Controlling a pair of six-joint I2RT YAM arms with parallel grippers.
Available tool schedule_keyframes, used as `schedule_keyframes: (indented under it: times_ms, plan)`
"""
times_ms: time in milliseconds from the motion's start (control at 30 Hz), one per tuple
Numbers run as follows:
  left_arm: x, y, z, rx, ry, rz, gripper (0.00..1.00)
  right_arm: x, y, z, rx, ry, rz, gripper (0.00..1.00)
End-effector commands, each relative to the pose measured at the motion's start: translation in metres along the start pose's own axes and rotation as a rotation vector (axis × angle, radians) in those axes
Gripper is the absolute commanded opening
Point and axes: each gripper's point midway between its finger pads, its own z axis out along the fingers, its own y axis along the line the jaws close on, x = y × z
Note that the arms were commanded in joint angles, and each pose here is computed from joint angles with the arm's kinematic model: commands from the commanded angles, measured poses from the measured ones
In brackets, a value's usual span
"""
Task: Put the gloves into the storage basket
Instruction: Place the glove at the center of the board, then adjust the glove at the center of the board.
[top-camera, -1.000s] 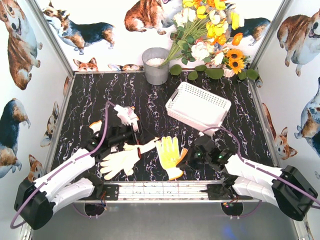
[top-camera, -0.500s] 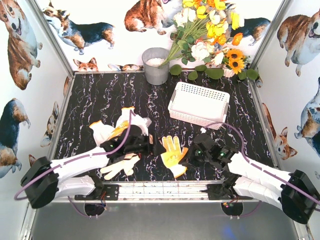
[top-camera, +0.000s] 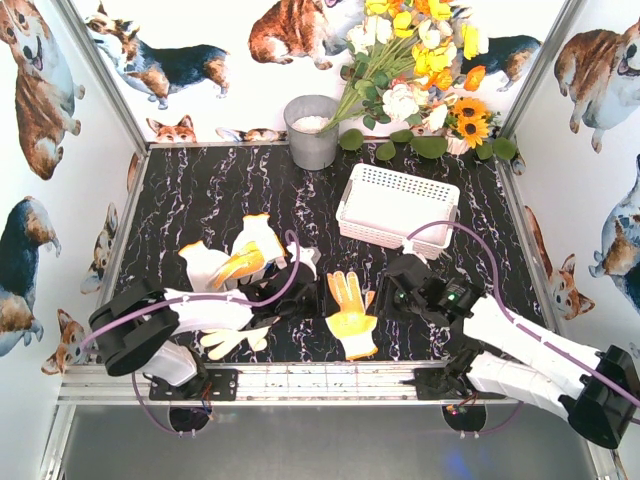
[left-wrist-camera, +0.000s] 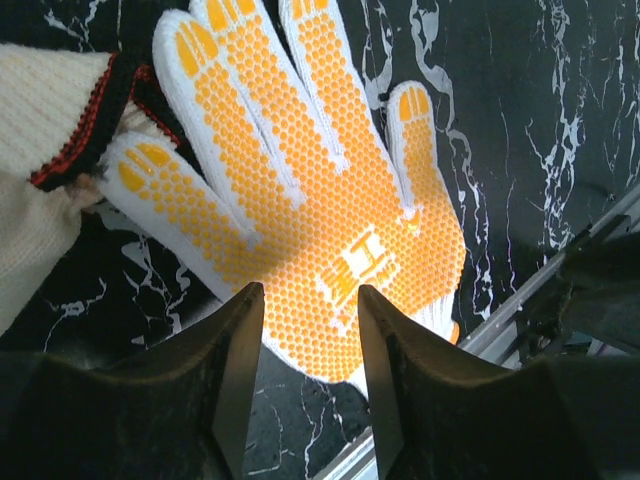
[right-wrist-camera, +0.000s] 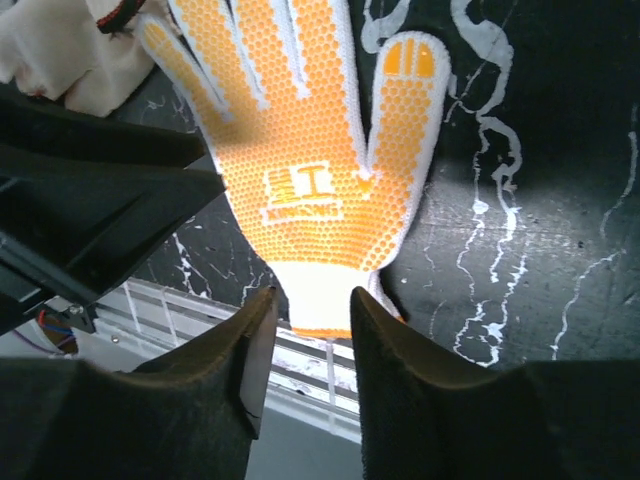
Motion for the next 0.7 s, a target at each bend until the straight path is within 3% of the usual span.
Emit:
schedule_keyframes:
  times_ms: [0, 167, 333, 667]
  plan:
    - [-0.022, -0.020, 0.009, 0.032, -0.073, 0.011, 0.36, -0.006, 0.024, 0.006, -0.125, -0.028, -0.041, 0.31]
    - [-0.015, -0.006, 0.018, -0.023, -0.049, 0.028, 0.33, -0.004, 0.026, 0.025, -0.114, -0.005, -0.053, 0.24]
    - [-0.008, 0.000, 0.028, -0.036, -0.020, 0.034, 0.25, 0.001, 0.016, 0.040, -0.064, 0.019, -0.086, 0.24]
    - [-0.006, 0.005, 0.057, -0.074, 0.008, 0.065, 0.24, 0.015, -0.028, 0.050, 0.086, 0.023, -0.060, 0.27]
